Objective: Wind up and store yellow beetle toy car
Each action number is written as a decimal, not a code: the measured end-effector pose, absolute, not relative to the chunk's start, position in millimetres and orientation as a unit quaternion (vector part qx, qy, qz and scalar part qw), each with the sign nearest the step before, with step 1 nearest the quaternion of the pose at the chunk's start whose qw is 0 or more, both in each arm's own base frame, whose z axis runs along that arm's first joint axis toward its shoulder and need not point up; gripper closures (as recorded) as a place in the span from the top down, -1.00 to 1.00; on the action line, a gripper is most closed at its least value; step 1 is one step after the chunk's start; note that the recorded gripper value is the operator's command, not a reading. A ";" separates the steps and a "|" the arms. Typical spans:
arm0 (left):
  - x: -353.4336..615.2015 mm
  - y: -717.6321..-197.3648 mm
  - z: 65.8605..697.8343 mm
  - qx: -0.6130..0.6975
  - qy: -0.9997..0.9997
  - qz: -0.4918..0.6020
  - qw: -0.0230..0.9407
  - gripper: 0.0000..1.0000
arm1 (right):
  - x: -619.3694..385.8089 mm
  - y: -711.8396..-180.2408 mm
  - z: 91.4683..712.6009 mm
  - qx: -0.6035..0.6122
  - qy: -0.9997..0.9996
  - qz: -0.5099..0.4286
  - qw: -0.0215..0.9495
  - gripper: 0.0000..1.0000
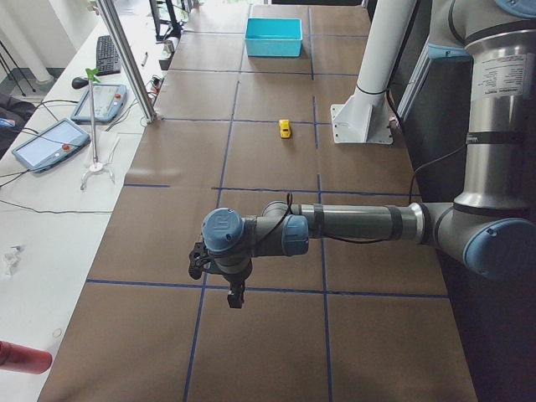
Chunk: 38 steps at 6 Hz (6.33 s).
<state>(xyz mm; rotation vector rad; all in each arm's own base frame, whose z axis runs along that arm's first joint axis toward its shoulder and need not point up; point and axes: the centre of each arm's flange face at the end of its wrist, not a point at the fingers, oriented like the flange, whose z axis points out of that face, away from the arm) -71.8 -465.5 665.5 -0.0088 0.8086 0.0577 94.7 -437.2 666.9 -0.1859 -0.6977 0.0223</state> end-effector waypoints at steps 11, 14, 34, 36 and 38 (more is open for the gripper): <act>23.3 -522.2 609.3 0.059 0.393 0.156 0.904 1.00 | 94.7 -436.4 668.8 -0.093 -0.341 0.012 0.935 1.00; 137.3 -560.6 527.2 0.092 0.400 0.266 0.872 1.00 | 94.7 -436.3 671.1 -0.095 -0.342 0.012 0.935 1.00; 647.6 -385.9 138.4 0.235 0.220 0.641 0.697 1.00 | 94.7 -436.4 672.1 -0.095 -0.342 0.012 0.935 1.00; 664.8 -369.9 154.7 0.221 0.206 0.658 0.690 1.00 | 94.7 -436.3 672.9 -0.096 -0.342 0.013 0.935 1.00; 672.4 -364.1 165.8 0.213 0.199 0.662 0.691 0.56 | 94.7 -436.5 673.0 -0.096 -0.342 0.012 0.935 1.00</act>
